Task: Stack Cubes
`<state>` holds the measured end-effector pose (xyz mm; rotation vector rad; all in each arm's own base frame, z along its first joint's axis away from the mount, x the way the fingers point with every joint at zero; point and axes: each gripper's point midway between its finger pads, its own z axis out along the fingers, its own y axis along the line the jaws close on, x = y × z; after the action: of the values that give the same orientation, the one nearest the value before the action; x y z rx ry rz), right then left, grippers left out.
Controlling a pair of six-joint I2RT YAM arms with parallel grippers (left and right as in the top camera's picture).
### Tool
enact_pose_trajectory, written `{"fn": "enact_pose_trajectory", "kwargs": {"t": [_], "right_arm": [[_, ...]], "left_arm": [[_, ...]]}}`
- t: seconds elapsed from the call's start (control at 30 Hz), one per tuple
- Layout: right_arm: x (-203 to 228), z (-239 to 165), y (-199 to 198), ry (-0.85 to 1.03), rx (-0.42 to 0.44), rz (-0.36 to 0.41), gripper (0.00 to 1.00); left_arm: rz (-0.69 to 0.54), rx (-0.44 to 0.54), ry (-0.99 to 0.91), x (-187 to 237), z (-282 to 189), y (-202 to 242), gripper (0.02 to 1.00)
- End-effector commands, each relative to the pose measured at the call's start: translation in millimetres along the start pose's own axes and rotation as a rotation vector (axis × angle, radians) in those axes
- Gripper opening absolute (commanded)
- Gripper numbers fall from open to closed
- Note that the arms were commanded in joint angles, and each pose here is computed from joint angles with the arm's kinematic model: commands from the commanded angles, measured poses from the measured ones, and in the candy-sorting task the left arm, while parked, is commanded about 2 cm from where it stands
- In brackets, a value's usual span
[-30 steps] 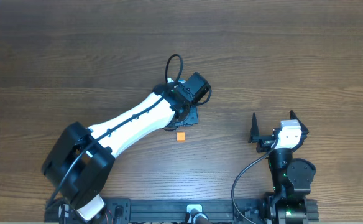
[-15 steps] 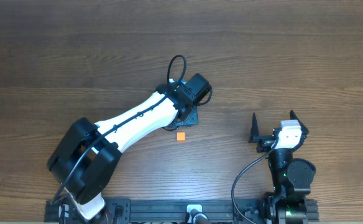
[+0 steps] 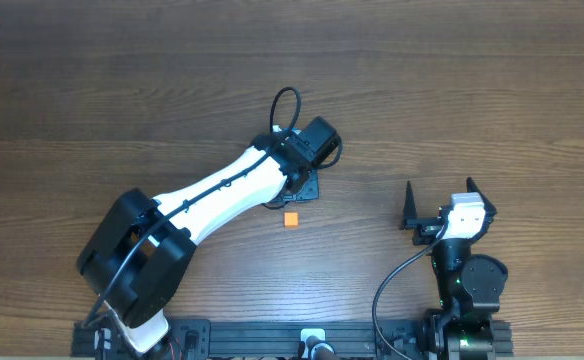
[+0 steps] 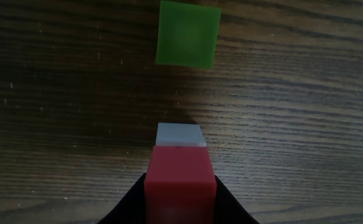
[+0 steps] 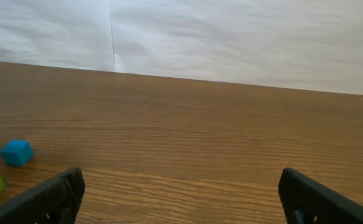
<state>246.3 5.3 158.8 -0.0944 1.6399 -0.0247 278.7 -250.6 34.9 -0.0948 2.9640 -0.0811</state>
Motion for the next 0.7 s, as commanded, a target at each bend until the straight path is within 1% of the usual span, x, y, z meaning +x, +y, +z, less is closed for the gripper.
{"fn": "enact_pose_trajectory", "kwargs": {"t": [0.03,0.7], "right_arm": [[1.4,-0.1,-0.2,0.0,0.004,0.002,0.991],[1.4,-0.1,-0.2,0.0,0.004,0.002,0.991]], "left_arm": [[0.009,-0.021,-0.027,-9.9,2.0,0.4,0.152],[0.009,-0.026,-0.021,-9.3,7.4,0.2,0.169]]}}
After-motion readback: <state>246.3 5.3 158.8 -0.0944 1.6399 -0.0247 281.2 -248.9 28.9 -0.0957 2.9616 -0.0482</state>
